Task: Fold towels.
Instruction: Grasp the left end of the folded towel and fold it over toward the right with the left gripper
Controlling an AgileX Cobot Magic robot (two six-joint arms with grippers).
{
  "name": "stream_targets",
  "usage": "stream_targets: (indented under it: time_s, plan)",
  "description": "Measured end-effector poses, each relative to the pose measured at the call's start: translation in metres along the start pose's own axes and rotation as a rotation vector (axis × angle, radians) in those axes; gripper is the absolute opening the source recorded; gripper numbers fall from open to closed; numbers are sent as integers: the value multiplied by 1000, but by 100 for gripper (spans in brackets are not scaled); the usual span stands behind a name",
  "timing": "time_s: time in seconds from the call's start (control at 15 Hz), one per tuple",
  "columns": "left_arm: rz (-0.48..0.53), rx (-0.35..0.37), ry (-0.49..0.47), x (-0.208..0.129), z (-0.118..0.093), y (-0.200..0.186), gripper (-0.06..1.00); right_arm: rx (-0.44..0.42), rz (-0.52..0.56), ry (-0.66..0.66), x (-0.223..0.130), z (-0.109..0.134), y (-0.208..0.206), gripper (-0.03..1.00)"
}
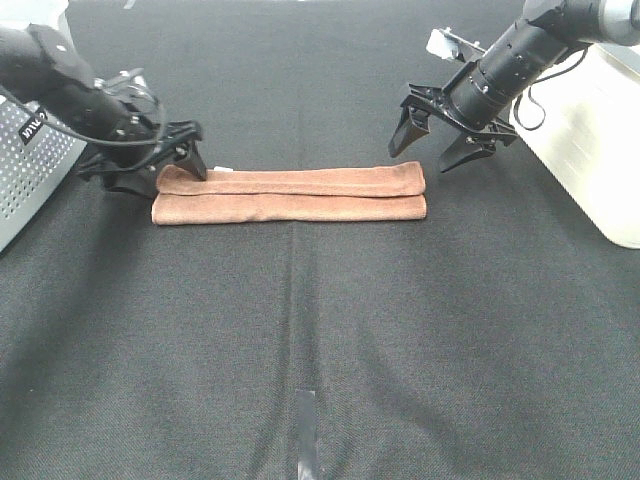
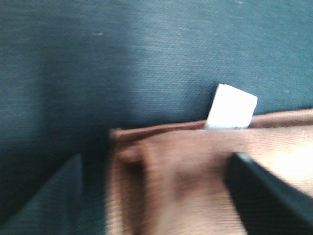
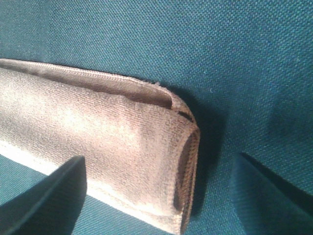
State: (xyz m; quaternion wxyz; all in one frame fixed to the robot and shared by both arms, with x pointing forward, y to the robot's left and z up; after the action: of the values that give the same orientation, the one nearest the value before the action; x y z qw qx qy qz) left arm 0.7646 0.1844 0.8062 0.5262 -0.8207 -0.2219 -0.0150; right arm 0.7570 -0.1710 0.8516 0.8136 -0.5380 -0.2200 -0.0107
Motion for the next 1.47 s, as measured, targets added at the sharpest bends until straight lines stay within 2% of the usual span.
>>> stream_targets:
  time_s: [0.07, 0.13, 0.2, 0.27, 0.53, 0.67, 0.87, 1.0, 1.13, 1.2, 1.27, 1.47]
  plan:
    - [5, -5, -4, -3, -2, 3, 56, -5, 2, -3, 0, -1, 0, 76]
    - [5, -5, -4, -3, -2, 3, 56, -5, 2, -3, 0, -1, 0, 76]
    - [15, -7, -6, -5, -3, 6, 19, -13, 6, -10, -1, -2, 0, 76]
    - [15, -7, -6, -5, -3, 6, 8, -16, 7, -12, -1, -3, 0, 76]
    - [21, 6, 17, -5, -3, 1, 7, -16, 7, -12, -1, -3, 0, 76]
    - [25, 65, 96, 6, 6, -28, 7, -5, 32, -12, -5, -1, 0, 76]
    - [15, 94, 116, 27, 7, -69, 7, 6, 60, 6, -10, 1, 0, 76]
    - [30, 77, 114, 29, -12, -82, 7, 19, 91, 23, -15, 4, -2, 76]
    - [32, 10, 124, 19, -60, -87, 7, 21, 94, 25, -15, 7, -9, 76]
    - [32, 10, 124, 19, -60, -87, 7, 21, 94, 25, -15, 7, -9, 76]
    - [41, -43, 130, 5, -92, -84, 7, 14, 69, 15, -8, 11, -22, 76]
    - [20, -111, 115, -24, -143, -56, 7, 9, 19, 21, 3, 23, -53, 76]
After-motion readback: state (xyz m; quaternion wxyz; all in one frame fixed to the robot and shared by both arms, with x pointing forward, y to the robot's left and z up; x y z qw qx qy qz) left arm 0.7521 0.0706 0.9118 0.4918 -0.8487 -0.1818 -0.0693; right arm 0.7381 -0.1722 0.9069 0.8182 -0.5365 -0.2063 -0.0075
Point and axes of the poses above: a point on each arm's last joint axis where the gripper is mounted, y pointing out along that axis toward the gripper, z along the wrist's bending axis when the last joint is at zero, x = y × z, the point moved 8 cm from there along y, pointing out along that axis toward the gripper, and after that the axes turned 10 degrees about -y, right-handed, at the moved point
